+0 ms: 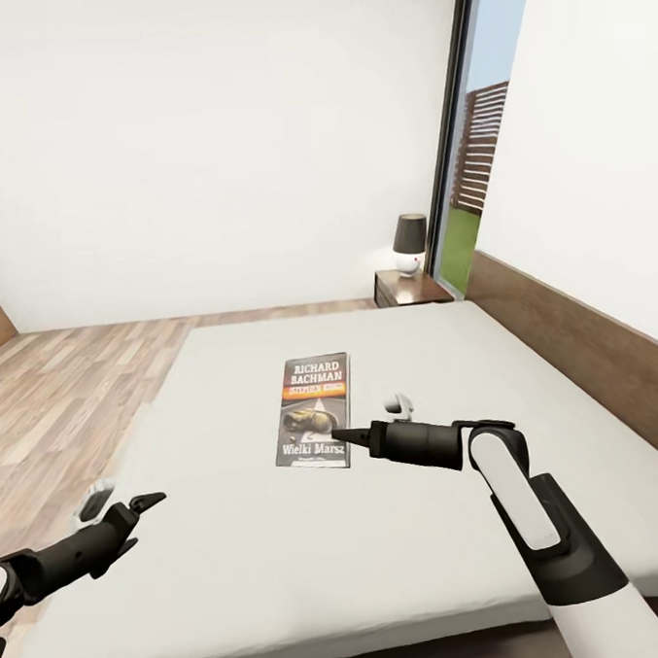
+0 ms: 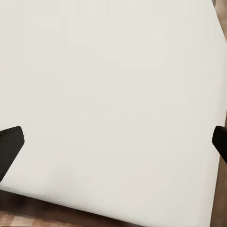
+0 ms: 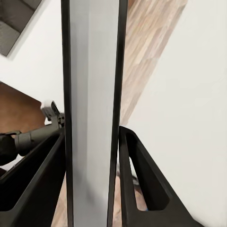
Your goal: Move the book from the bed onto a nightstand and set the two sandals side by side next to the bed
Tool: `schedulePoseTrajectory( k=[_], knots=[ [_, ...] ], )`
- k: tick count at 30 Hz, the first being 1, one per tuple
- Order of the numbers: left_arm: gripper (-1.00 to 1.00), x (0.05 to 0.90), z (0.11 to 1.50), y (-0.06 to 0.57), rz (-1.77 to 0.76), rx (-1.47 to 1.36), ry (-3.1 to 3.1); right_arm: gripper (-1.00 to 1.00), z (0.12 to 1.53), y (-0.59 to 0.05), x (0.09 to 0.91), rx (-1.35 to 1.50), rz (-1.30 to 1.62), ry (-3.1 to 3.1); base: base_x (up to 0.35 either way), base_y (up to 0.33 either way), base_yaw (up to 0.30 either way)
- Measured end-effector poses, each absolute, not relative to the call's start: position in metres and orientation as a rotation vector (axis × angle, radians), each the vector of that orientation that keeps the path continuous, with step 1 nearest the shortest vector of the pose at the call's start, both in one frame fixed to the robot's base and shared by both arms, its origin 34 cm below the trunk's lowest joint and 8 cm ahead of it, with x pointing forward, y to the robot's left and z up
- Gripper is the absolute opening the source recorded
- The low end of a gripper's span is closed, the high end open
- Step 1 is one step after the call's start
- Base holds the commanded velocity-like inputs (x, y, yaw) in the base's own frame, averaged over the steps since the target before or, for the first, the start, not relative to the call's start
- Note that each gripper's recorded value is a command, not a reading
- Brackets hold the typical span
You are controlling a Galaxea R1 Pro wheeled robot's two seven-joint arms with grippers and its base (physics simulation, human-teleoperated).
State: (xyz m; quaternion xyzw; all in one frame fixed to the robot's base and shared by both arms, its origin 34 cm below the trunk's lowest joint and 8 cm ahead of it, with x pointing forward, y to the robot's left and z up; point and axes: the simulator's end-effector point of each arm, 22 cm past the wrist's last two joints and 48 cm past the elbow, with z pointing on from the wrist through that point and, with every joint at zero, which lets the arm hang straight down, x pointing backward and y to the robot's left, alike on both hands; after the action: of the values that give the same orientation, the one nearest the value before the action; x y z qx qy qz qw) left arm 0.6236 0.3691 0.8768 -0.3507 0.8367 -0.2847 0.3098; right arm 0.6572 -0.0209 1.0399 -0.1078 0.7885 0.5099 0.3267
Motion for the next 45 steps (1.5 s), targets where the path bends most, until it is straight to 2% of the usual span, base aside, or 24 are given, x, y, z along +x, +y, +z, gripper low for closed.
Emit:
schedulePoseTrajectory(
  k=[19,45],
  knots=[
    [1.0,0.619,0.881,0.375,-0.722,-0.926,2.216,-1.0,1.056,-0.02,0.654,-0.306,1.296,2.052,-0.019,-0.009,0.123],
    [1.0,0.617,0.879,0.385,-0.645,-0.905,2.23,-1.0,1.055,-0.021,0.656,-0.298,1.279,2.054,-0.247,-0.146,0.049]
  ],
)
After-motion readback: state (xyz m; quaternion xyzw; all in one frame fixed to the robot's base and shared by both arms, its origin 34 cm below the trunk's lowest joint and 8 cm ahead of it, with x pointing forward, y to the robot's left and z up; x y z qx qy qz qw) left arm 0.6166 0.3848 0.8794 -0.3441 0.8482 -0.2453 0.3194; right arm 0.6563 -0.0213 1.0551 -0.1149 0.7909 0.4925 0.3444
